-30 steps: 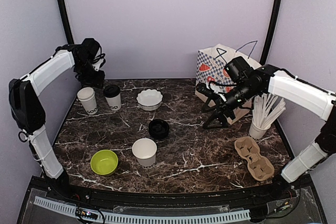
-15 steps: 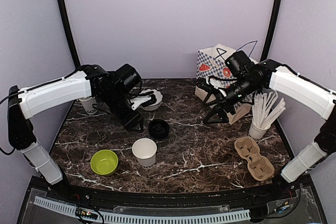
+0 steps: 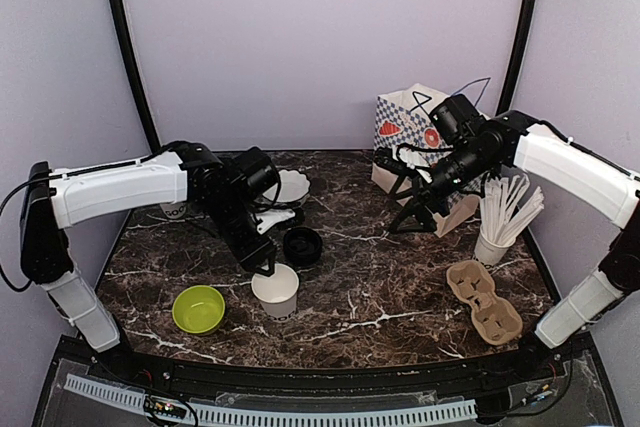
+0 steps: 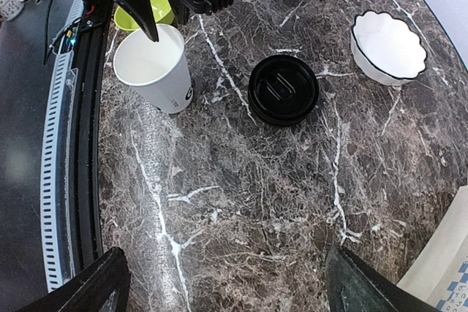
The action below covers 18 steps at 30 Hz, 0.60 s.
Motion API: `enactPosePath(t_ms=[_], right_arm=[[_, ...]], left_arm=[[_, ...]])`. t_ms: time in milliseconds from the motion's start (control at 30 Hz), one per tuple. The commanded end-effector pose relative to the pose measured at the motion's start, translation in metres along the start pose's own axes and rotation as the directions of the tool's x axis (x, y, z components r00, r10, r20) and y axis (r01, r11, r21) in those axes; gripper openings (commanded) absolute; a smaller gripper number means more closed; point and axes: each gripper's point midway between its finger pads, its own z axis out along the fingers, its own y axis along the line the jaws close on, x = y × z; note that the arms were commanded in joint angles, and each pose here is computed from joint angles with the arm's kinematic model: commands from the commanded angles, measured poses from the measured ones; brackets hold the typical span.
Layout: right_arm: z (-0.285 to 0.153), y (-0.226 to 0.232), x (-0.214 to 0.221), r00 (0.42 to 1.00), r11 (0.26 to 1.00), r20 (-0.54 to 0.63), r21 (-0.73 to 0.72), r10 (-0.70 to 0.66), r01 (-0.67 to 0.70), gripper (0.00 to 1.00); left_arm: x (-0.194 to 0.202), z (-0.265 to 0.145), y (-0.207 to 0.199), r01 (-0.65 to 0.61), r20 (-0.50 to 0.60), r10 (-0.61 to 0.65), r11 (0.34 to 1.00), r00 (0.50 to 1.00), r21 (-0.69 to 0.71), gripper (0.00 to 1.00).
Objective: Pack the takeout coffee
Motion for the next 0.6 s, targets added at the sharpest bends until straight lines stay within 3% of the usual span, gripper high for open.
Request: enactPosePath(t_ms=[0, 67, 267, 567], right_arm=[[-0.01, -0.005, -0.007, 0.999, 0.998, 0.008, 0.051, -0.032, 0.031, 0.93], [-0.01, -0.006, -0.005, 1.0, 0.998, 0.005, 0.058, -0.03, 0.029, 0.93], [-0.014, -0.009, -0.002, 1.0, 0.997, 0.003, 0.077, -0.025, 0.025, 0.93], [-0.012, -0.012, 0.002, 1.0, 0.997, 0.002, 0.081, -0.014, 0.013, 0.93]], left_arm=[[0.006, 0.012, -0.002, -0.026, -0.022, 0.027, 1.0, 0.999, 0.012, 0.38], [0.006, 0.018, -0.001, -0.03, -0.03, 0.031, 0.999, 0.999, 0.014, 0.32], [-0.008, 0.019, -0.005, -0.05, 0.012, 0.049, 0.999, 0.999, 0.018, 0.03], [-0.039, 0.022, -0.032, -0.102, 0.01, 0.102, 0.994, 0.995, 0.041, 0.0]])
